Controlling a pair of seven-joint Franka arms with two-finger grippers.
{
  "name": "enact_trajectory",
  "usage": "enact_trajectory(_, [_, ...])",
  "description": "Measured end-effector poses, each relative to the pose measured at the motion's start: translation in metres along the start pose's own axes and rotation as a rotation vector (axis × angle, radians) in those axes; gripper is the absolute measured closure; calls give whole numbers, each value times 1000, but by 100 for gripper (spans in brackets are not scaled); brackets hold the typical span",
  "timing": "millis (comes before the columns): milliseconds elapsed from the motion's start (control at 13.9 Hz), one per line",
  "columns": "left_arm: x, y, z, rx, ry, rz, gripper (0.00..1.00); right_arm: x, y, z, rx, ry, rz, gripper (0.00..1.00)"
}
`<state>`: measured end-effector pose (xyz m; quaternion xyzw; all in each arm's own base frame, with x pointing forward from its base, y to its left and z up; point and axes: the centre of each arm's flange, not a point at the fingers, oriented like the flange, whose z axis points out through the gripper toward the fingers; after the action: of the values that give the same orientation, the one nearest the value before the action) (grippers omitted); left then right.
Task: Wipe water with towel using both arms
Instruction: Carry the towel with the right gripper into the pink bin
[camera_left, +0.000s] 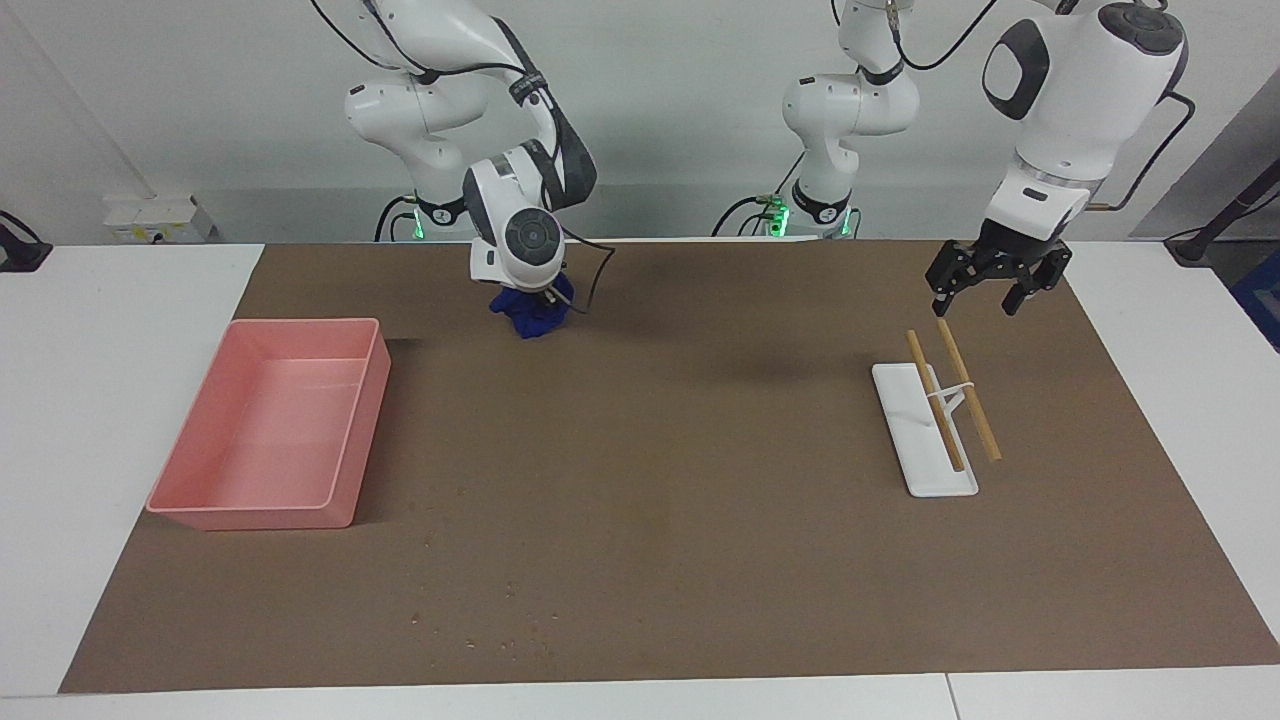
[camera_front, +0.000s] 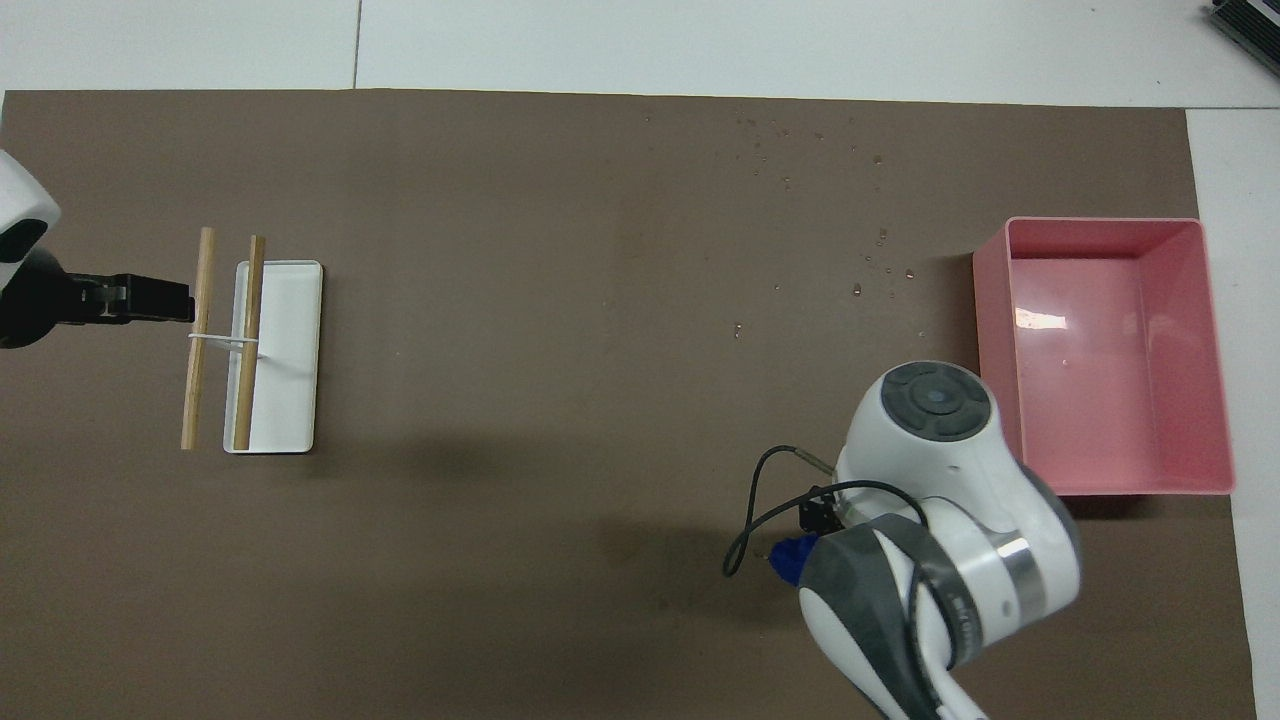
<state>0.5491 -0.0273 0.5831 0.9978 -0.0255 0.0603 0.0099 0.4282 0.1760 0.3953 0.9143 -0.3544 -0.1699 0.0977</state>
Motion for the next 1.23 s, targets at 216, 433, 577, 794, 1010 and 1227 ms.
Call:
enact_trajectory(216, [-2,5,2,4,-21,41,0,10,34,-64,105,43,-9,100])
enact_trajectory(433, [-3,6,3,6,-31,56,0,36,59,-102,182,91,-32,100])
enact_trajectory(577, [-3,7,3,6,-31,58,0,88,97,-130,252,150,-72,100])
enact_trajectory(794, [-3,6,3,6,-32,57,0,168,148,-147,368,307,-97,100])
enact_trajectory(1010, [-3,3,3,6,-32,52,0,229,168,-130,395,401,-136,100])
enact_trajectory(1227, [-3,0,3,10,-32,47,0,280,172,-82,373,370,-152,100])
